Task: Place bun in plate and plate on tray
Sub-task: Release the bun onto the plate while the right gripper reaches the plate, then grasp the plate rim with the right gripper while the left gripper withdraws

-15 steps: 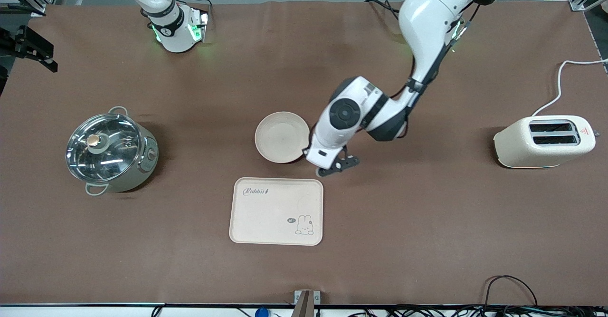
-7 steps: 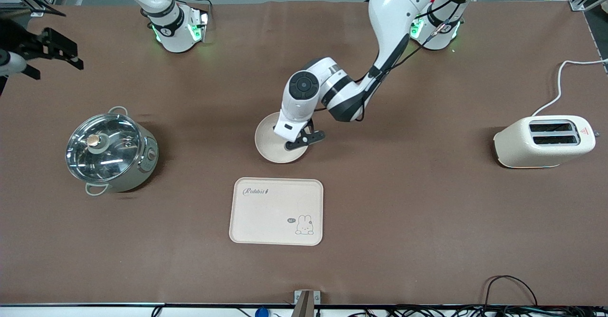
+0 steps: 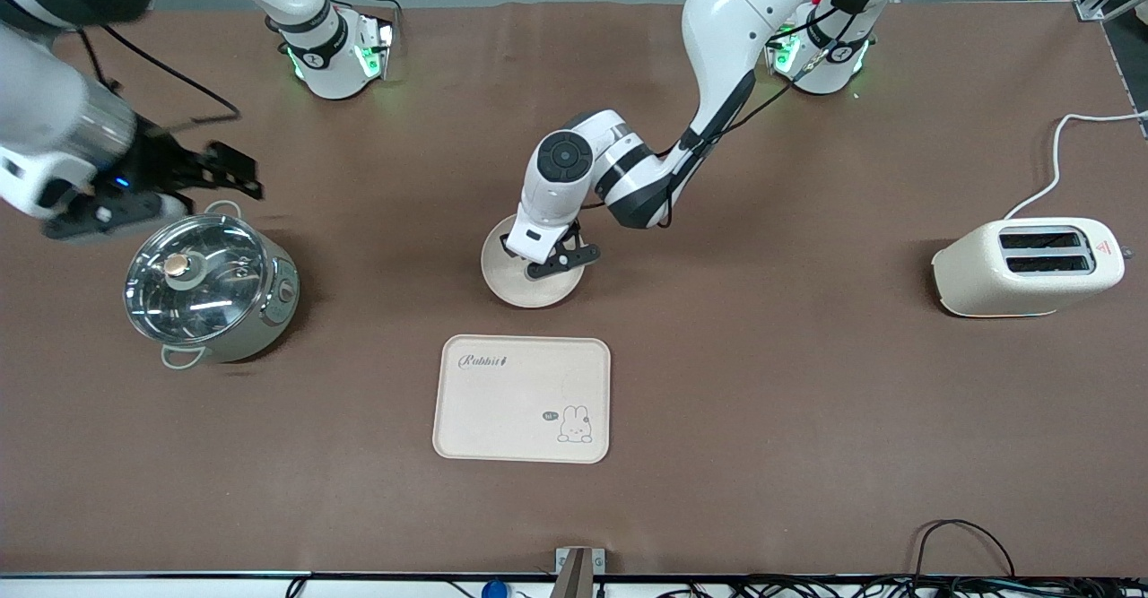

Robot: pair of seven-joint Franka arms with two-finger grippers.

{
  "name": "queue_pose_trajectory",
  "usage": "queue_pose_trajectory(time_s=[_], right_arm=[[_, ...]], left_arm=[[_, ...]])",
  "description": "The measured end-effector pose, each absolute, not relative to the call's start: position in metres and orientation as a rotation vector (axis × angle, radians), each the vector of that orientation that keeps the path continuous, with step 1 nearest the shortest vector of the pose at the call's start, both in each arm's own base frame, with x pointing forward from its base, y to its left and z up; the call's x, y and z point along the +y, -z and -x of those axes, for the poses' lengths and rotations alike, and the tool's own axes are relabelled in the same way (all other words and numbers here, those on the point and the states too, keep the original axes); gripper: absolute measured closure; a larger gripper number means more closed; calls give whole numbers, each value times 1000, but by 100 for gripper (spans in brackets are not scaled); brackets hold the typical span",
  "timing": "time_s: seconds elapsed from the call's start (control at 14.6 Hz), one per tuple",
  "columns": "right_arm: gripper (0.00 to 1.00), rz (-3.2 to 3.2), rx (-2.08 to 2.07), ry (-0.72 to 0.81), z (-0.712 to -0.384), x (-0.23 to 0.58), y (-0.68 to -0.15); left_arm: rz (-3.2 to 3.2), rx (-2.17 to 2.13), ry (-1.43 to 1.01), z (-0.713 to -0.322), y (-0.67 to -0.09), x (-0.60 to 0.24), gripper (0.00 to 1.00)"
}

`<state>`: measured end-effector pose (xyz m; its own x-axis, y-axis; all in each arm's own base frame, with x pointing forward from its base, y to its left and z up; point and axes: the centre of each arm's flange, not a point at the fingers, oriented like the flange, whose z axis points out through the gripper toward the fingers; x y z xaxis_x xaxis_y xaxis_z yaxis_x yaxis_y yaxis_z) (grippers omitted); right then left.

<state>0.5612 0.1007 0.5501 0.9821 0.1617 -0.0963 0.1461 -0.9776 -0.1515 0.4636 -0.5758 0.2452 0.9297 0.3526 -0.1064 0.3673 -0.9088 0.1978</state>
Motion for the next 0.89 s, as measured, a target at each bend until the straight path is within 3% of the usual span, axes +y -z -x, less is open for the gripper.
queue_pose_trajectory(time_s=[0.27,0.62,0.89], right_arm=[[0,2927,-160,-194,-592,138,-483],[0,2906,-141,-127,-597,222,-414],[0,2909,-113,-90,-568,256,-350]], left_arm=[[-2862,651,50,-524,-319,-524,1],[-2859,727,-81,-617,-427,-374,0],[-2966,688,-228,-643,-473,-290,0]])
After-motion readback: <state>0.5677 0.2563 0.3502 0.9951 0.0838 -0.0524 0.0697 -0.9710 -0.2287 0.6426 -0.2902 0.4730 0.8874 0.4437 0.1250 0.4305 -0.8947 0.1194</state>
